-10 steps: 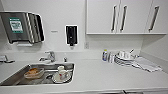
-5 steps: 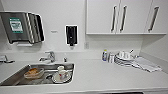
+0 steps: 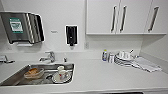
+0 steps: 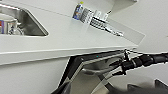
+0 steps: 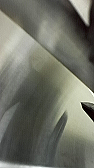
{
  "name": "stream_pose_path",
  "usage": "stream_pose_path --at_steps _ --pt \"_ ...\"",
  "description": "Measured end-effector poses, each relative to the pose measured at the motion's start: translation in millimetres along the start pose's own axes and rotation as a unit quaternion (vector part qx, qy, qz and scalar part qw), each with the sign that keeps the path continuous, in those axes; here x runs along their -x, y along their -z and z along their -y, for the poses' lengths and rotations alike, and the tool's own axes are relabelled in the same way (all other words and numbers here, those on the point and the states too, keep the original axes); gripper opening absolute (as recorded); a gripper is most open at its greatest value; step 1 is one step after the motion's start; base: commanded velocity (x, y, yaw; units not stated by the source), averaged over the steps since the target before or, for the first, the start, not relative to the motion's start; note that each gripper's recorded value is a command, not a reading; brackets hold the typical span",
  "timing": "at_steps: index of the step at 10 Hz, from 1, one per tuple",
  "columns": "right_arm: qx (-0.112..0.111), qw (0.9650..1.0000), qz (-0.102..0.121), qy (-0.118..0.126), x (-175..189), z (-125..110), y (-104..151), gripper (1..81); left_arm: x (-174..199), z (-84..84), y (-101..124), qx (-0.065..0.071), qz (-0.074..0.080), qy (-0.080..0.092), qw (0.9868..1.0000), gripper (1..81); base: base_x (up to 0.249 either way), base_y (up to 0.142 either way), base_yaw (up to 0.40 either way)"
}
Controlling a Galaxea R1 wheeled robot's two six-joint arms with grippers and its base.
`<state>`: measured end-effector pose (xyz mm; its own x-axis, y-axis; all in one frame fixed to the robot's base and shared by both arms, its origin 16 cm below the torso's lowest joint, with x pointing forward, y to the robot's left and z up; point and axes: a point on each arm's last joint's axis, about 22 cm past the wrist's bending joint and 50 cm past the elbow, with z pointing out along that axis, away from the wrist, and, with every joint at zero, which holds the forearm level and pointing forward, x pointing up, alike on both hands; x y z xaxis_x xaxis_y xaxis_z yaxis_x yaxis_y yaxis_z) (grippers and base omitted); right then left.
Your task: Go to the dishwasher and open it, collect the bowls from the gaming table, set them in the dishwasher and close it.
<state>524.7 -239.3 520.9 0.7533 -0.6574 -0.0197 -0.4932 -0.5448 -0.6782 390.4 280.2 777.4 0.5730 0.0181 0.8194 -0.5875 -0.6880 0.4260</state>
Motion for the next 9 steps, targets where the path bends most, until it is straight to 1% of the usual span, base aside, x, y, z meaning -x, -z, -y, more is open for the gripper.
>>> stream_pose_path --at_steps 2,4,5,6,7,8,9 --pt "-0.020 0.9998 0.005 -0.004 0.8 0.8 -1.0 81.1 0.1 0.0 0.0 0.000 0.000 0.000 1.0000 81.1 0.000 0.000 0.000" --pt "-0.026 0.9996 0.006 -0.007 -0.3 3.2 -1.8 81.1 -0.3 0.2 -1.2 0.001 -0.001 0.000 1.0000 81.1 -0.067 0.000 0.000" --pt "-0.026 0.9996 0.003 -0.008 -3.7 3.8 -6.1 81.1 0.8 0.2 -3.1 0.003 0.001 0.001 1.0000 81.1 -0.069 0.000 0.000" --pt "-0.020 0.9997 0.006 -0.014 1.5 -5.7 -5.2 81.1 1.8 1.7 0.6 -0.002 0.003 0.000 1.0000 81.1 -0.069 0.000 0.000" --pt "-0.016 0.9995 0.012 -0.023 9.5 -15.1 -4.2 81.1 1.9 0.4 -0.8 0.001 0.002 0.001 1.0000 81.1 -0.069 0.000 0.000" --pt "-0.013 0.9994 0.016 -0.029 14.1 -20.0 -4.2 81.1 1.8 0.5 -0.7 0.000 0.002 0.001 1.0000 81.1 -0.069 0.000 0.000" --pt "-0.005 0.9995 0.014 -0.028 14.1 -23.0 -6.3 81.1 2.0 0.5 -0.7 0.000 0.002 0.001 1.0000 81.1 -0.069 0.000 0.000"
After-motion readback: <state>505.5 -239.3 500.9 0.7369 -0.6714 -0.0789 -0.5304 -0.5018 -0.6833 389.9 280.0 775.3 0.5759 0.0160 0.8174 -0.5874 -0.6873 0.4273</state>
